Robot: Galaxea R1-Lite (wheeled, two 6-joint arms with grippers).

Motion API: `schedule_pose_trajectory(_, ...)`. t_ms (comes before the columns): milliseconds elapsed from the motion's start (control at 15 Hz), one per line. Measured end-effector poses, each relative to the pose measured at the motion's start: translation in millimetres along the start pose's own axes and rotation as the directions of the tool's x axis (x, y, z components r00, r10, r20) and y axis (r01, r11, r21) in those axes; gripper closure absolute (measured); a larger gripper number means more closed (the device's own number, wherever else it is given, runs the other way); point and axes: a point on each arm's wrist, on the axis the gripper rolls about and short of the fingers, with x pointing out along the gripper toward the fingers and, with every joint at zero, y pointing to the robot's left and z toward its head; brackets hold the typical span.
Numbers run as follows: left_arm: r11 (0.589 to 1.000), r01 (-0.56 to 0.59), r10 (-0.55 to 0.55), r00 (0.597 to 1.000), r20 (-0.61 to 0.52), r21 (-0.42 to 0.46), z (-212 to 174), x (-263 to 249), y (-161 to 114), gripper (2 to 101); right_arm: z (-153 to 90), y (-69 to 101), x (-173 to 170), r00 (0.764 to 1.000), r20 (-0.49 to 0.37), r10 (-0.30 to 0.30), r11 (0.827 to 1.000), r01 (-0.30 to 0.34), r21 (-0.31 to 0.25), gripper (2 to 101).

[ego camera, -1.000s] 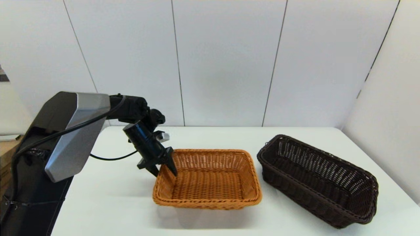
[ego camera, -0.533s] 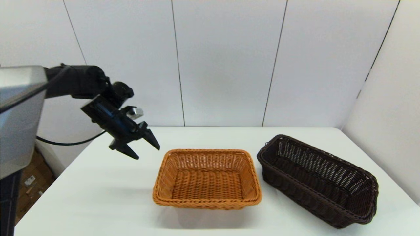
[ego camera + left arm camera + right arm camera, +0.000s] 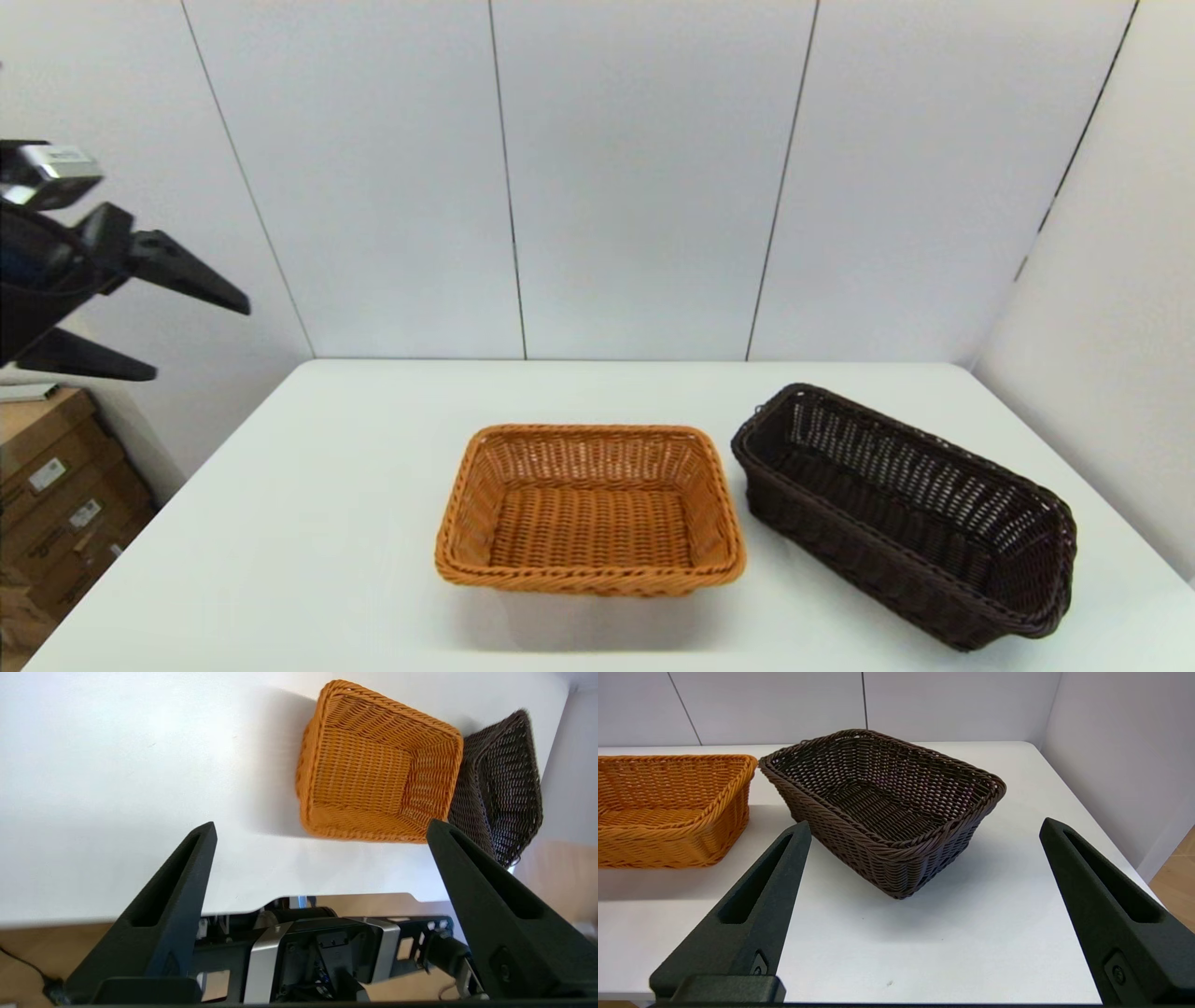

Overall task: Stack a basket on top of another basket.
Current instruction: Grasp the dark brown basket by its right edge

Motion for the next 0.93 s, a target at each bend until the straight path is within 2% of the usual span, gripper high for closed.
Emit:
schedule_pose_trajectory(200,0.999,-0.028,0.022,0.992,0.124,0.046,-77.1,-59.1,6.4,9.8,0.0,0.0,0.0,1.0,0.0,0.0,1.0,0.0,0.0,5.0)
schedule_pose_trajectory(333,0.994,-0.047,0.028,0.982,0.188,0.095,-135.9,-79.8,11.8,8.8,0.0,0.0,0.0,1.0,0.0,0.0,1.0,0.0,0.0,5.0)
schedule_pose_trajectory(533,0.974,-0.069,0.015,0.97,0.241,0.217,-219.6,-83.8,27.4,7.7,0.0,0.0,0.0,1.0,0.0,0.0,1.0,0.0,0.0,5.0)
schedule_pose_trajectory(733,0.929,-0.049,-0.055,0.963,0.265,0.368,-284.3,-79.5,52.6,7.0,0.0,0.0,0.0,1.0,0.0,0.0,1.0,0.0,0.0,5.0)
schedule_pose_trajectory(933,0.904,-0.06,-0.093,0.938,0.333,0.423,-328.9,-72.6,80.3,6.5,0.0,0.0,0.0,1.0,0.0,0.0,1.0,0.0,0.0,5.0)
